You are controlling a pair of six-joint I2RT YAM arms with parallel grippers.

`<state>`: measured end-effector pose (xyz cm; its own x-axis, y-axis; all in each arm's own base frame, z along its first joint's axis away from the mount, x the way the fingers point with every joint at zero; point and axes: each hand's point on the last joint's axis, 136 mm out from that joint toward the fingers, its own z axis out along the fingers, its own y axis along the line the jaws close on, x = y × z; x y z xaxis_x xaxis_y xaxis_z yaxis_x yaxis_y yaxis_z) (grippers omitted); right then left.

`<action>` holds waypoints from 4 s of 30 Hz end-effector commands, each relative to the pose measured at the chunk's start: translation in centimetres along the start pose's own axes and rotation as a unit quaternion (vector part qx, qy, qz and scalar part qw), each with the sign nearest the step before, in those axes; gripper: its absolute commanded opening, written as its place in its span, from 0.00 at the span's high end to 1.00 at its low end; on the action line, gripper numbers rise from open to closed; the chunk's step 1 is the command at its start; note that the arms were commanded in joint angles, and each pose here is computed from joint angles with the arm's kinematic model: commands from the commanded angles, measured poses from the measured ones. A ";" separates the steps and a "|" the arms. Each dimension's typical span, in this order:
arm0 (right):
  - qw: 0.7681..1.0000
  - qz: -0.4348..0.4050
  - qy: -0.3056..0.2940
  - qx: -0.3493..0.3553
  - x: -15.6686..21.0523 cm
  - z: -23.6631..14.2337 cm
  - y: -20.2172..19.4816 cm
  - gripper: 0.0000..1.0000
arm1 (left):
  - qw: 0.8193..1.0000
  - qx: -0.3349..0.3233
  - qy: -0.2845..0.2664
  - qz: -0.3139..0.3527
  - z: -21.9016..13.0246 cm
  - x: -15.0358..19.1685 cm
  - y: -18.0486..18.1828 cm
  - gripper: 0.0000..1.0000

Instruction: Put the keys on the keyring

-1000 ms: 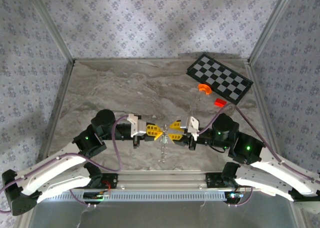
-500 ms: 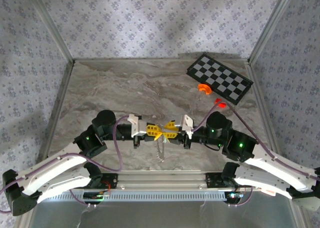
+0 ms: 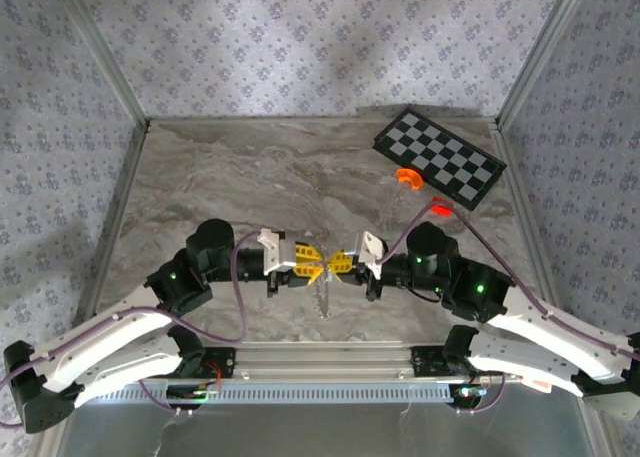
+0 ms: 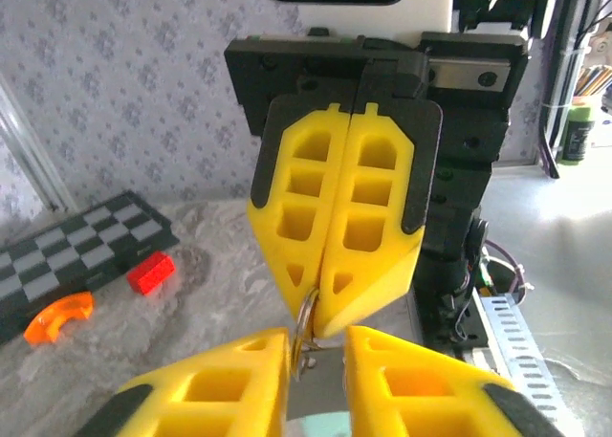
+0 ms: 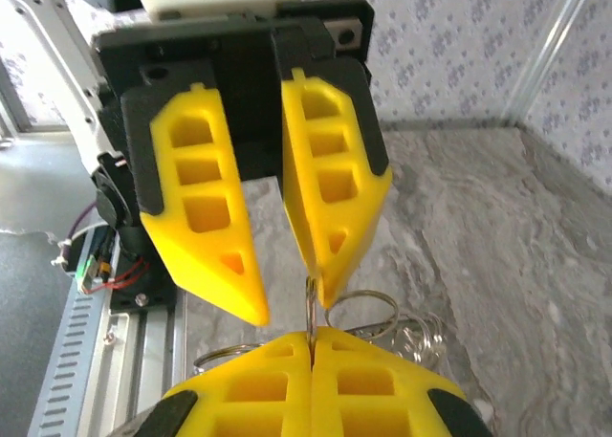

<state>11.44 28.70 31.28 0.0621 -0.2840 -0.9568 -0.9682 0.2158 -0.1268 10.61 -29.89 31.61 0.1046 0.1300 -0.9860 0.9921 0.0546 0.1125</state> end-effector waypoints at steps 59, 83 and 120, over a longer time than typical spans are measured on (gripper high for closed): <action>1.000 0.025 0.001 0.005 0.7 -1.5 0.6 0.64 | 0.995 -0.009 -0.095 0.004 -0.6 -4.3 0.2 1.00; 0.998 0.046 -0.036 -0.019 0.1 0.5 0.5 0.72 | 0.987 0.001 -0.158 -0.014 -0.9 -5.9 0.0 1.00; 0.998 0.030 -0.047 0.005 -0.5 -1.0 -0.1 1.00 | 0.989 -0.013 -0.149 -0.014 -1.3 -5.5 0.3 1.00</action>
<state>11.24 28.48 30.77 -0.0060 -0.1900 -0.9818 -0.9739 0.2238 -0.0374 10.72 -29.86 35.38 0.0518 -0.1224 -0.9911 0.9959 0.0802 0.0421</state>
